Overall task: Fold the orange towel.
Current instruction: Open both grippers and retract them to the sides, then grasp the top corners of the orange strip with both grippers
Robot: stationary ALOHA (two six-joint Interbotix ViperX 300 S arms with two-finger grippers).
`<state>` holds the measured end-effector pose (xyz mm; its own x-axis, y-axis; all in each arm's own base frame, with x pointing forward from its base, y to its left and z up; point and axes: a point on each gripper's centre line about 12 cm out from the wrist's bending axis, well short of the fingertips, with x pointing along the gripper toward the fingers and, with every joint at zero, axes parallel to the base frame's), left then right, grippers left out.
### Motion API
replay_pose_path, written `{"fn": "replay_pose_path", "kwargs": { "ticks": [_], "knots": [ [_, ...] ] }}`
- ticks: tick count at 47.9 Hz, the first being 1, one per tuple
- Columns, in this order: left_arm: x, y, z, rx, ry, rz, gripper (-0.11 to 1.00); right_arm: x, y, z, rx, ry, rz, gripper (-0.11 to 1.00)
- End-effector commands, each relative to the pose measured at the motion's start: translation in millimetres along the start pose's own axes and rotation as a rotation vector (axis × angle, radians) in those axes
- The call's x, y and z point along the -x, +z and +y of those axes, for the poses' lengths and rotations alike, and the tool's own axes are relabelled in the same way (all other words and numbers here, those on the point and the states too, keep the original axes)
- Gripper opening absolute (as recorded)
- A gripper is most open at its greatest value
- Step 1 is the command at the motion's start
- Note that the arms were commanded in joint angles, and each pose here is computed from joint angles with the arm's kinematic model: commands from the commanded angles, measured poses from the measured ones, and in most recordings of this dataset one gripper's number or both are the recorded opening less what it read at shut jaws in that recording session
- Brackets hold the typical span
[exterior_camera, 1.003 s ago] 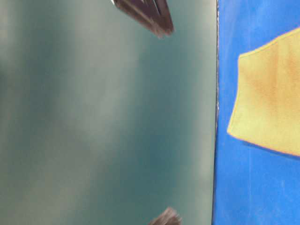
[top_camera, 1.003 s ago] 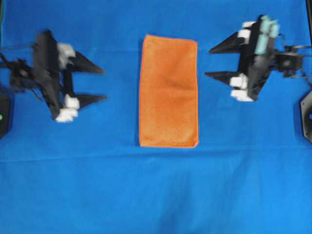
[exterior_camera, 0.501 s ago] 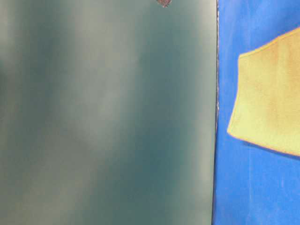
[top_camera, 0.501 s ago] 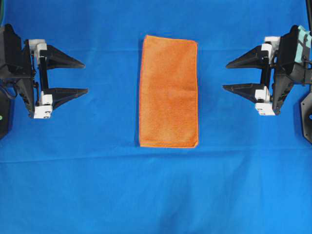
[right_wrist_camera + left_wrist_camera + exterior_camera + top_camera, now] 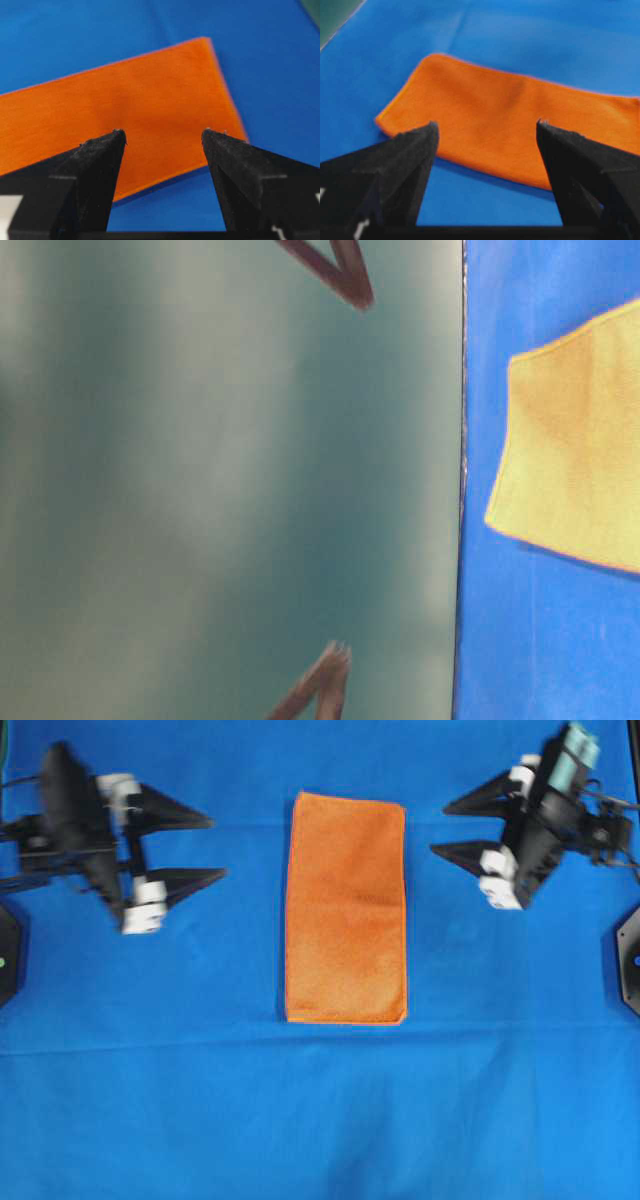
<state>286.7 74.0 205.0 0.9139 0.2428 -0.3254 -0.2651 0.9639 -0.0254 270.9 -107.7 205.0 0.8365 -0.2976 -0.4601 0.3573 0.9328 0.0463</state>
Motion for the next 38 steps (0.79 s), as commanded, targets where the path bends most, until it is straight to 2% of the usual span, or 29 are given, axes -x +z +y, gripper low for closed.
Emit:
{"fn": "replay_pose_path", "kwargs": {
  "ticks": [1,9,21,29,38],
  "knots": [
    [-25.5,11.6,8.3,-0.003,0.026,0.006,0.73,-17.1,12.1,-12.9,-0.006,-0.034,0.002,0.64],
    [-75.6,0.1,35.2,-0.015,0.09,0.095,0.73,-59.3,5.2,-37.5,-0.005,-0.082,0.085,0.64],
    [-130.9,-36.7,74.7,0.021,0.165,0.199,0.73,-100.6,-23.3,-55.4,-0.027,-0.099,0.186,0.64],
    [-149.3,-61.5,87.0,0.037,0.186,0.248,0.73,-117.3,-43.9,-58.4,-0.042,-0.083,0.219,0.64],
    [-155.6,-70.5,90.4,0.039,0.19,0.266,0.71,-120.6,-56.1,-69.6,-0.067,-0.106,0.247,0.64]
  ]
}}
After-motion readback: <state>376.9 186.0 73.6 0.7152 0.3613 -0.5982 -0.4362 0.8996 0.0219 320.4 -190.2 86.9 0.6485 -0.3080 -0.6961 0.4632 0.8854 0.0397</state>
